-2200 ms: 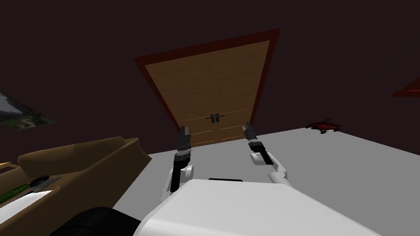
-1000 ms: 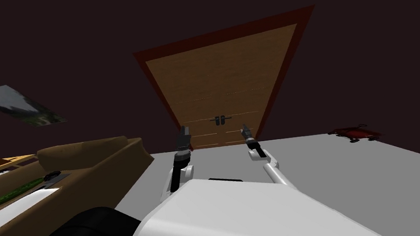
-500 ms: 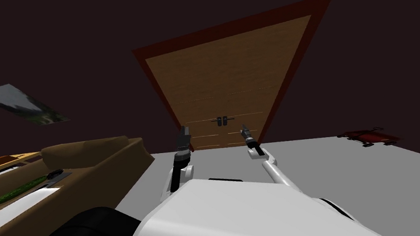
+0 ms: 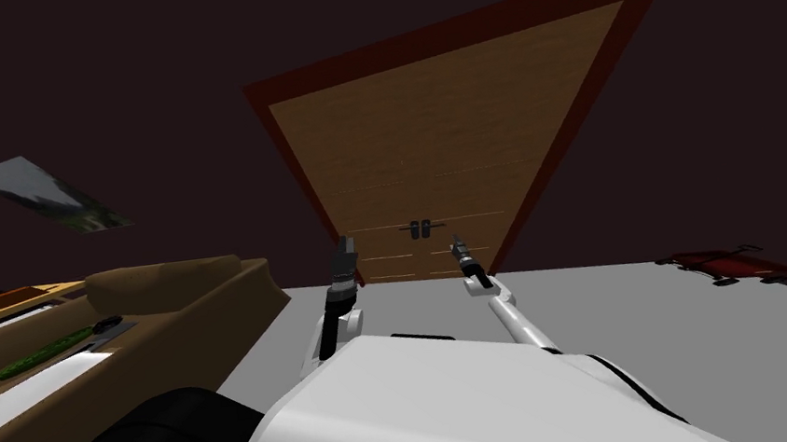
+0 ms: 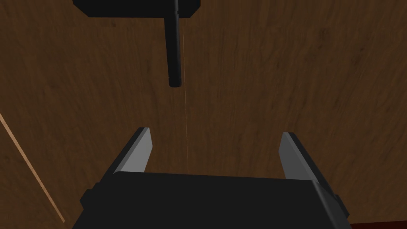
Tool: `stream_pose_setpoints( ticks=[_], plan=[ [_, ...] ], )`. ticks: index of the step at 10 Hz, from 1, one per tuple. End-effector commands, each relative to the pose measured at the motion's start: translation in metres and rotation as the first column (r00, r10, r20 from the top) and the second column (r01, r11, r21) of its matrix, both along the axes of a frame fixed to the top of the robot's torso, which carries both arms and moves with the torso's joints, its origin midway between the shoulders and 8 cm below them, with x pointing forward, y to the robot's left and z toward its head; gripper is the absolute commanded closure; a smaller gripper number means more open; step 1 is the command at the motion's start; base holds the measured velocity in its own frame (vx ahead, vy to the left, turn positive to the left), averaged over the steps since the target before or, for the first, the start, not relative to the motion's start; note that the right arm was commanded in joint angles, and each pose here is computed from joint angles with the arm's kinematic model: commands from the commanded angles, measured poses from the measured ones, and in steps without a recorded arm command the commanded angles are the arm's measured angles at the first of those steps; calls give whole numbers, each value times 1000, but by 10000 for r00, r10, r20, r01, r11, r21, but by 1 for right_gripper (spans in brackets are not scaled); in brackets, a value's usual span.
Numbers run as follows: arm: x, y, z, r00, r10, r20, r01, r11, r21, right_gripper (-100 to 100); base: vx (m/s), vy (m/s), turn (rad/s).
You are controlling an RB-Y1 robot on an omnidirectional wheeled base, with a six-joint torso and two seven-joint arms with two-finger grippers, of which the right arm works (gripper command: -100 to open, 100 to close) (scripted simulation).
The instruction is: Pull the door open
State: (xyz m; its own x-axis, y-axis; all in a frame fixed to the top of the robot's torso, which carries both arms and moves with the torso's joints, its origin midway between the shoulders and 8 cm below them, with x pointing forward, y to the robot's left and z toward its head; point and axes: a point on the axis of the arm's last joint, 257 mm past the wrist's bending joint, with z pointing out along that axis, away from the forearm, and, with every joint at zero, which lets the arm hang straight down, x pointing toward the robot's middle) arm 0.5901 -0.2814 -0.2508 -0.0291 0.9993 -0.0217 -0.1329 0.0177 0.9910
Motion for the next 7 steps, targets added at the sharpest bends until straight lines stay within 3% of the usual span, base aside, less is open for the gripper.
stream_pose_setpoints(
  ticks=[1,7],
  plan=[
    [3,-2,-7,9998,-32,-216,33,10000,33,-100,94,35,38],
    [14,-10,-30,9955,-152,-932,165,9998,125,-100,85,26,33]
  ],
)
